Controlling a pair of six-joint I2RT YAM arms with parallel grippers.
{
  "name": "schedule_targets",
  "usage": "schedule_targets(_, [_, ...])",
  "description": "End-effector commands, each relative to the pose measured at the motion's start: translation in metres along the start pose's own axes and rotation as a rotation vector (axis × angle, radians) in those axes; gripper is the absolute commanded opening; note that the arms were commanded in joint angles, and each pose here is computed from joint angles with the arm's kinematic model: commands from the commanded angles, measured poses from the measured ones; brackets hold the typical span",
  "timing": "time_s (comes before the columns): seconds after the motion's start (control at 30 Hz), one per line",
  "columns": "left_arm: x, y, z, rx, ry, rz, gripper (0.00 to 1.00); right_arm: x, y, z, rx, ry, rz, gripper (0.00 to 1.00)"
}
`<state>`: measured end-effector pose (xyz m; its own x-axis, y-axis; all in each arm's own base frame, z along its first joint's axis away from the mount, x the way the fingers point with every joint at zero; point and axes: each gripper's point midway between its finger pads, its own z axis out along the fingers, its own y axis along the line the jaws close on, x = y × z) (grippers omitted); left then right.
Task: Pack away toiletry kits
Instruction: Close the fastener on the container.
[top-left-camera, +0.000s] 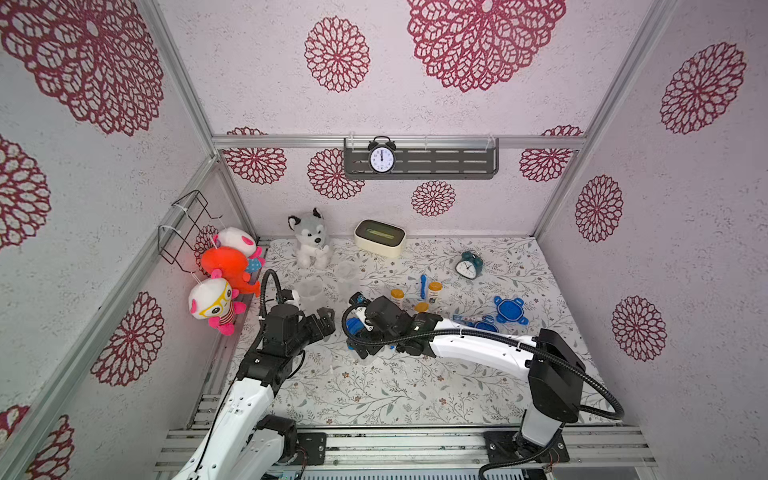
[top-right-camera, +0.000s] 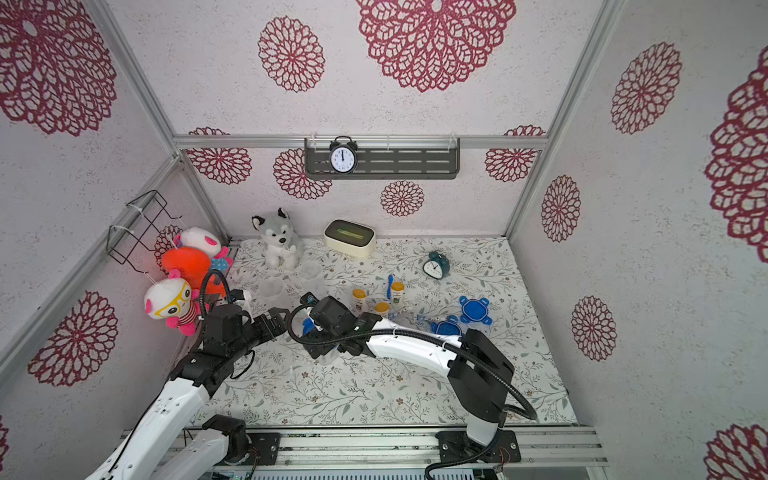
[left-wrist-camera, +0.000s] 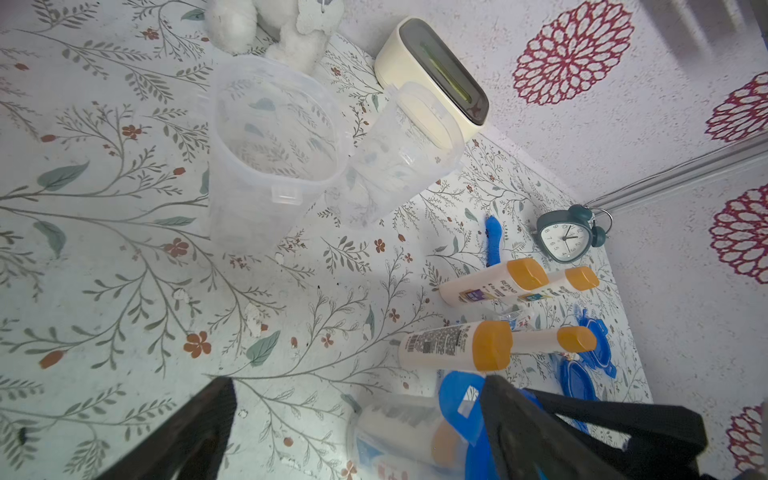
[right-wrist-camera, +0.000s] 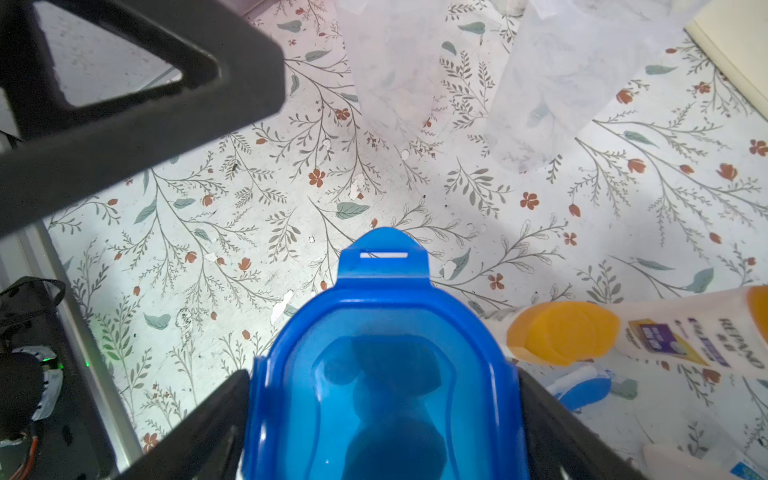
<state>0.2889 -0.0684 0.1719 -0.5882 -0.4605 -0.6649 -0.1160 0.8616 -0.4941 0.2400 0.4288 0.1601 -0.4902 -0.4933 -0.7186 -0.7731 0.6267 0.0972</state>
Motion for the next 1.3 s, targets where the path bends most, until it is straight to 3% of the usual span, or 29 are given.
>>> schedule_targets(0.0, [-0.004,0.002,0.002,-0.005,-0.017,0.009,0.96,0.048,-0.011,0.004,0.019,0.152,-0.081,0.82])
schedule_targets(0.13, [-0.004,-0.004,0.006,0.027,-0.010,0.011,0.96,0.051,-0.011,0.006,0.006,0.156,-0.121,0.93])
schedule_targets(0.4, [0.006,-0.025,0.012,0.160,0.037,0.008,0.93,0.048,-0.014,0.000,-0.039,0.143,-0.181,0.99])
schedule_targets(0.67, [0.030,-0.029,0.022,0.202,0.151,-0.021,0.90,0.050,-0.012,-0.004,-0.125,0.115,-0.285,0.98])
schedule_targets(1.03, [0.050,-0.052,0.019,0.332,0.231,-0.081,0.88,0.052,-0.017,0.003,-0.166,0.129,-0.359,0.89])
schedule_targets(1.27, [0.057,-0.061,0.021,0.355,0.274,-0.072,0.87,0.050,-0.017,0.005,-0.178,0.115,-0.387,0.69])
